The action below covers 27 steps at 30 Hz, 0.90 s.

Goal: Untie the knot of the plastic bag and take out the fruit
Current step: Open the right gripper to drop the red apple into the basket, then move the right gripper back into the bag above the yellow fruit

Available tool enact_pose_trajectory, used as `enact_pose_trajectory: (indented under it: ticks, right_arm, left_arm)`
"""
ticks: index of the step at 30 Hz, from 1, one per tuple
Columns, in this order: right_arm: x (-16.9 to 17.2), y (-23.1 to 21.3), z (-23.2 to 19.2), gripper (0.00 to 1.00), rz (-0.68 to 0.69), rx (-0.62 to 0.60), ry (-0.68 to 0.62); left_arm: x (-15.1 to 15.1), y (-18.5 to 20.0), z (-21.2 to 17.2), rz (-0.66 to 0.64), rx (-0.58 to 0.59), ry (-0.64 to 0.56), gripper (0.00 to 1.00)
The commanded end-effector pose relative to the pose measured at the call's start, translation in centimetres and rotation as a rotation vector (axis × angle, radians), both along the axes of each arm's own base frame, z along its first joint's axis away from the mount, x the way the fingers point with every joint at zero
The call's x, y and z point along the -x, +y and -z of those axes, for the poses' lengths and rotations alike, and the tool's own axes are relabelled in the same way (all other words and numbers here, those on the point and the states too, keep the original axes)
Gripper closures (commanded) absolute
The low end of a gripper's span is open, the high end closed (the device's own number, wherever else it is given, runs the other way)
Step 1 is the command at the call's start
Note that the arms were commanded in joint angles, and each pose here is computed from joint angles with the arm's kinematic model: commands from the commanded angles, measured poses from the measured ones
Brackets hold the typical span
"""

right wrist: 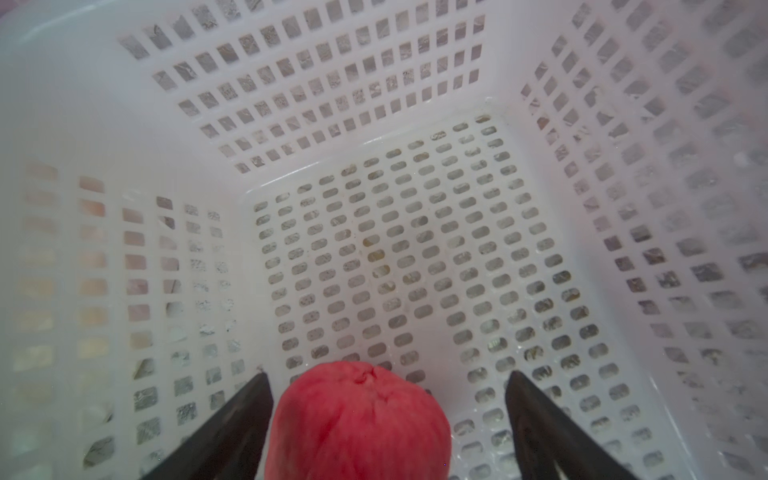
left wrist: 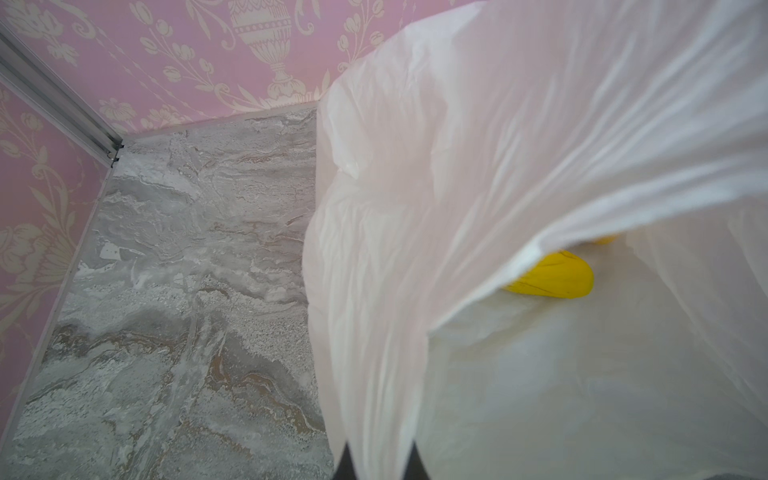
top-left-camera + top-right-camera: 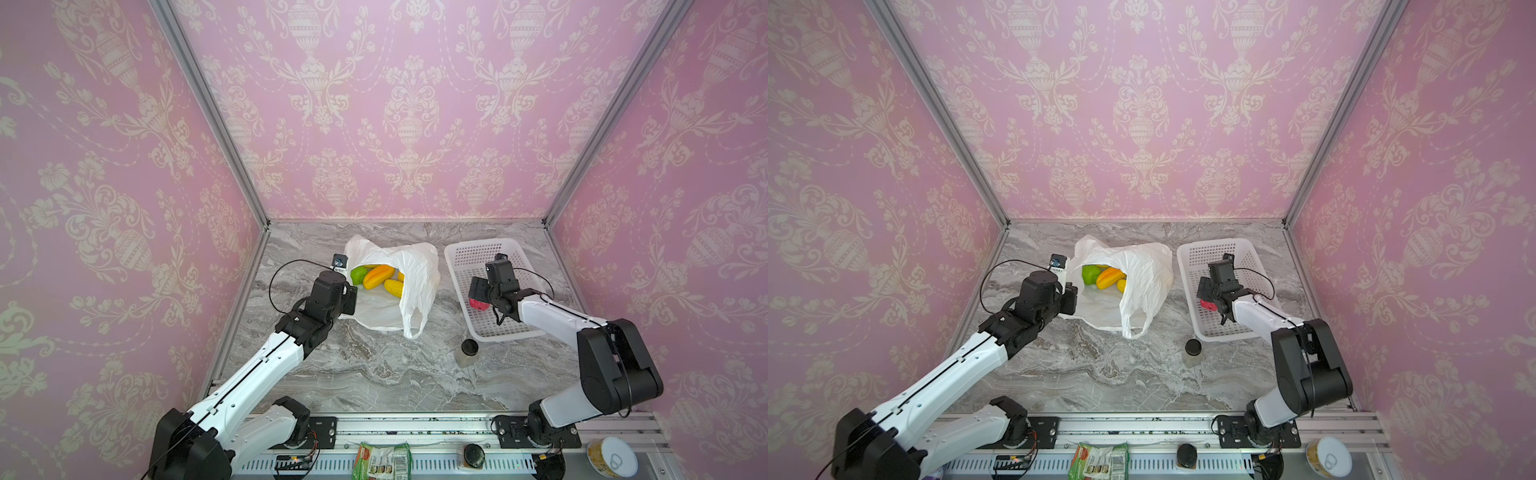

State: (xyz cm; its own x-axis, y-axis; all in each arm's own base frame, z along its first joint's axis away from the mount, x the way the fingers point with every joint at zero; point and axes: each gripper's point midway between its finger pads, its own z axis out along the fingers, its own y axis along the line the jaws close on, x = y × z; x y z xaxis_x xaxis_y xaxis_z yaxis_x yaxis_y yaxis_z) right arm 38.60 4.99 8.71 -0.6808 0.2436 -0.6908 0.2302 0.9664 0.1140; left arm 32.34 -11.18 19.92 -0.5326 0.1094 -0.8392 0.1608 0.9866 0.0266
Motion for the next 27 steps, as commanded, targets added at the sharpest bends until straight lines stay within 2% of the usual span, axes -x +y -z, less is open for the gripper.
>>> enact_pose_trajectory:
  ticks: [1,5,8,12,15,22,25,27]
  right_arm:
    - [0.6,-0.8,-2.1,0.1,0.033,-0.004,-0.096]
    - [2.4,-1.0,-6.0,0.13,0.041,-0.04,-0.213]
    - [4.6,1.1,-12.0,0.19,-0.033,-0.06,-0.363]
    - [8.9,6.7,-20.0,0.23,-0.235,-0.096,-0.565]
    - [11.7,12.1,-23.4,0.29,-0.447,-0.124,-0.639]
    - [17.6,26.5,-25.3,0.32,-0.885,-0.095,-0.672]
    - [19.5,32.2,-23.7,0.34,-1.032,-0.158,-0.645]
    - [19.7,35.0,-21.8,0.37,-1.073,-0.223,-0.607]
  left_arm:
    - [0.3,0.2,-0.5,-0.008,0.021,-0.015,1.0]
    - [0.3,0.2,-0.2,-0.007,0.021,-0.012,1.0]
    - [0.3,0.2,-0.1,-0.007,0.015,-0.004,1.0]
    - [0.3,0.3,-0.3,-0.011,0.015,-0.01,1.0]
    - [0.2,0.2,0.0,-0.011,0.017,-0.006,1.0]
    - [0.1,0.2,0.0,-0.01,0.013,-0.001,1.0]
    - [0.0,0.2,0.3,-0.014,0.01,0.005,1.0]
    - [0.0,0.2,0.5,-0.015,0.007,0.013,1.0]
